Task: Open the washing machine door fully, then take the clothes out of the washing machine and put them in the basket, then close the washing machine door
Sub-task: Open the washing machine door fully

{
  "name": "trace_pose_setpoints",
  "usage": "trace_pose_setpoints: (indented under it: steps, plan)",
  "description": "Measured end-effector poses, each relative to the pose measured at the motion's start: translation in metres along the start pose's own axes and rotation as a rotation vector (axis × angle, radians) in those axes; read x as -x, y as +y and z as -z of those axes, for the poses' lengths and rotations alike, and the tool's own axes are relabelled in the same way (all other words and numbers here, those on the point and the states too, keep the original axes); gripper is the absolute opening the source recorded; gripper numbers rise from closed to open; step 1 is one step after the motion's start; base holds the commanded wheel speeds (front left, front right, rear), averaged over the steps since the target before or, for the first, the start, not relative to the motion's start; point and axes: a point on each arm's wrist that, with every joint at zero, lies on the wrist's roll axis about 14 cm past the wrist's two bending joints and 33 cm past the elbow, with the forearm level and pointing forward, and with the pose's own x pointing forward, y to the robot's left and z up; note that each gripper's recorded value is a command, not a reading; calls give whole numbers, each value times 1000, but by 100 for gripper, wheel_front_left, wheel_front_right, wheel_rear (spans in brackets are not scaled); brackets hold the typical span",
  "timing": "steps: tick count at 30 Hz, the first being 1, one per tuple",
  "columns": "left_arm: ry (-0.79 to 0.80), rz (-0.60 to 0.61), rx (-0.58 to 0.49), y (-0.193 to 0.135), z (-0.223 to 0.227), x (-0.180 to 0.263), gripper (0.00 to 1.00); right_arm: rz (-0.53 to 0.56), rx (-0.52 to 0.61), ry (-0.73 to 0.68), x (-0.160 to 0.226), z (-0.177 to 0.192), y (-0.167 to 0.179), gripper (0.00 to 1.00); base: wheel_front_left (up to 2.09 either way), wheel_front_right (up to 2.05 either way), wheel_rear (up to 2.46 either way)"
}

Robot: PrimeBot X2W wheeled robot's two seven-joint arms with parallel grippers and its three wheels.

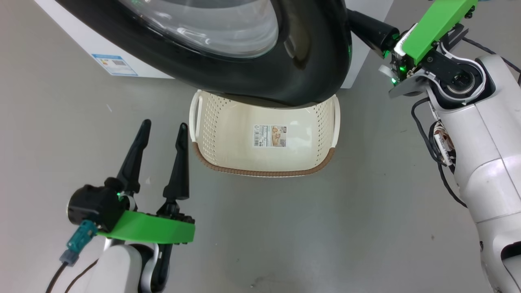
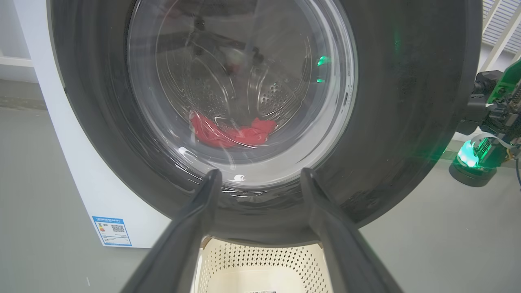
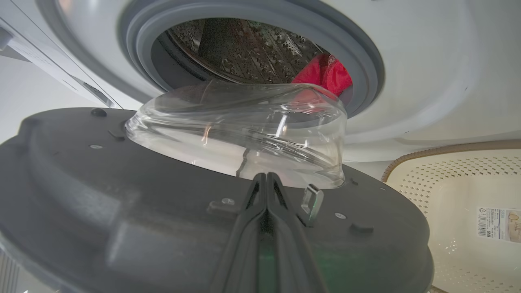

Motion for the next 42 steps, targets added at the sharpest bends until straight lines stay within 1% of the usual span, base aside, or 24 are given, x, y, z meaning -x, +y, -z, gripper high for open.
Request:
trace_pose_setpoints:
  steps: [12,18,28,42]
  plan:
    - [-11,10,4,-4,-4,-1,100,-20,-1,35,8,11,5,0,0,0,0]
    - [-29,10,2,-5,-13,1,100,-29,-33,54,16,28,3,0,0,0,0]
    - [-54,-6,-6,-1,-26,8,100,-60,-65,89,25,52,9,0,0,0,0]
    - [-83,-48,-15,7,-45,37,100,-101,-121,152,39,96,24,0,0,0,0]
